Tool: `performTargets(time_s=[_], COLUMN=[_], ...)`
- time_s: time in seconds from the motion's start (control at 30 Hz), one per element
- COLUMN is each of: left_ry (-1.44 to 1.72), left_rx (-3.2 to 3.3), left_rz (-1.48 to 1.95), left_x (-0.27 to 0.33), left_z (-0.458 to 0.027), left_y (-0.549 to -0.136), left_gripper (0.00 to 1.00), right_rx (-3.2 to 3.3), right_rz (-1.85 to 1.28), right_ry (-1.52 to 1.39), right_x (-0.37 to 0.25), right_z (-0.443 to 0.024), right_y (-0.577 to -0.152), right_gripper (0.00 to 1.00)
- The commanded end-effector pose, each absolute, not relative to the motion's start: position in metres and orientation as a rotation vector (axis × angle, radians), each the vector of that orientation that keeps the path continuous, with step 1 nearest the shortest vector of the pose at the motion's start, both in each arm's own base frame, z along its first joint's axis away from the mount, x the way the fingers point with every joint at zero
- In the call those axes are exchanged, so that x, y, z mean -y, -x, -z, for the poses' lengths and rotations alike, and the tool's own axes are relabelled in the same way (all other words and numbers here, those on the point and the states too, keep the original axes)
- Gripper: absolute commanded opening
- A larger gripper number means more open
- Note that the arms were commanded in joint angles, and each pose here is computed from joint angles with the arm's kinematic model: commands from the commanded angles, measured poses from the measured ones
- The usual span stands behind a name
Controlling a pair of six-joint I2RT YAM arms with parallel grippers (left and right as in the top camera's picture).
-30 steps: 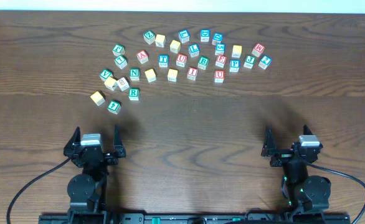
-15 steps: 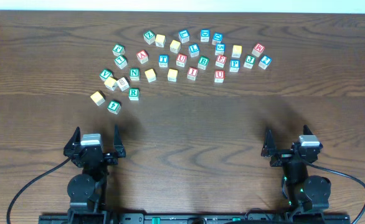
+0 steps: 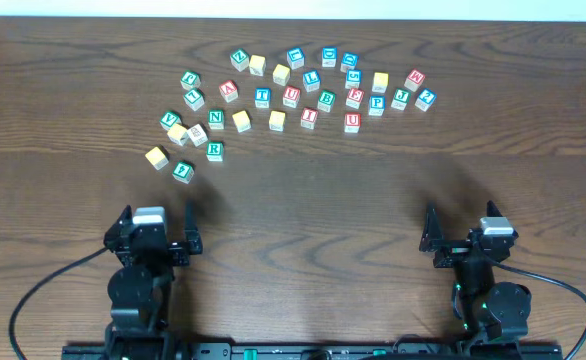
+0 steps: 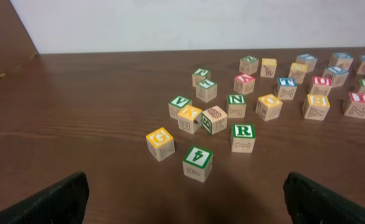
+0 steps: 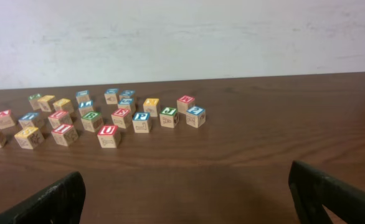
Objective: Spell out NEURIPS
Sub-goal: 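Reach the left gripper forward over the green N block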
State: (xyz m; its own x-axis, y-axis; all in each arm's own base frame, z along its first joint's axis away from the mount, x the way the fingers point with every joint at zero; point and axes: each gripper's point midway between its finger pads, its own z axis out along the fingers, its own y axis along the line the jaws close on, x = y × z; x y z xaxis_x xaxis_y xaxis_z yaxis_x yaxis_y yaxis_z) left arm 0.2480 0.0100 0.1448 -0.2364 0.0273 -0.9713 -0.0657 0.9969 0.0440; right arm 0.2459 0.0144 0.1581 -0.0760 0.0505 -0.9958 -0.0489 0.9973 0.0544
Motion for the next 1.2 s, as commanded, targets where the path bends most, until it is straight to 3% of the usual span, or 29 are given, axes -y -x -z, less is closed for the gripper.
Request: performTargets(time_s=[0.0,0.9,1.17], left_ry=[0.029,-0.091,-0.133], left_rx=[-1.797,-2.482,-2.682], left_rz=[-0.097,0.076,0.268], left_x=[-0.011,0.022,0.047], left_z=[-0.178,-0.229,-0.207], left_y=[-0.256,-0.382,-0.421], left_gripper=[0.99,0.99,0.99], right_rx=[-1.645,-1.645,-1.645], right_rz=[-0.092,-0.092,-0.092], right_ry=[0.006,0.006,0.006], right_x=[-0.017,-0.017,-0.017], right_z=[-0.157,-0.157,-0.157], right_y=[-0.246,-0.246,-0.246], right_gripper=[0.99,0.99,0.99])
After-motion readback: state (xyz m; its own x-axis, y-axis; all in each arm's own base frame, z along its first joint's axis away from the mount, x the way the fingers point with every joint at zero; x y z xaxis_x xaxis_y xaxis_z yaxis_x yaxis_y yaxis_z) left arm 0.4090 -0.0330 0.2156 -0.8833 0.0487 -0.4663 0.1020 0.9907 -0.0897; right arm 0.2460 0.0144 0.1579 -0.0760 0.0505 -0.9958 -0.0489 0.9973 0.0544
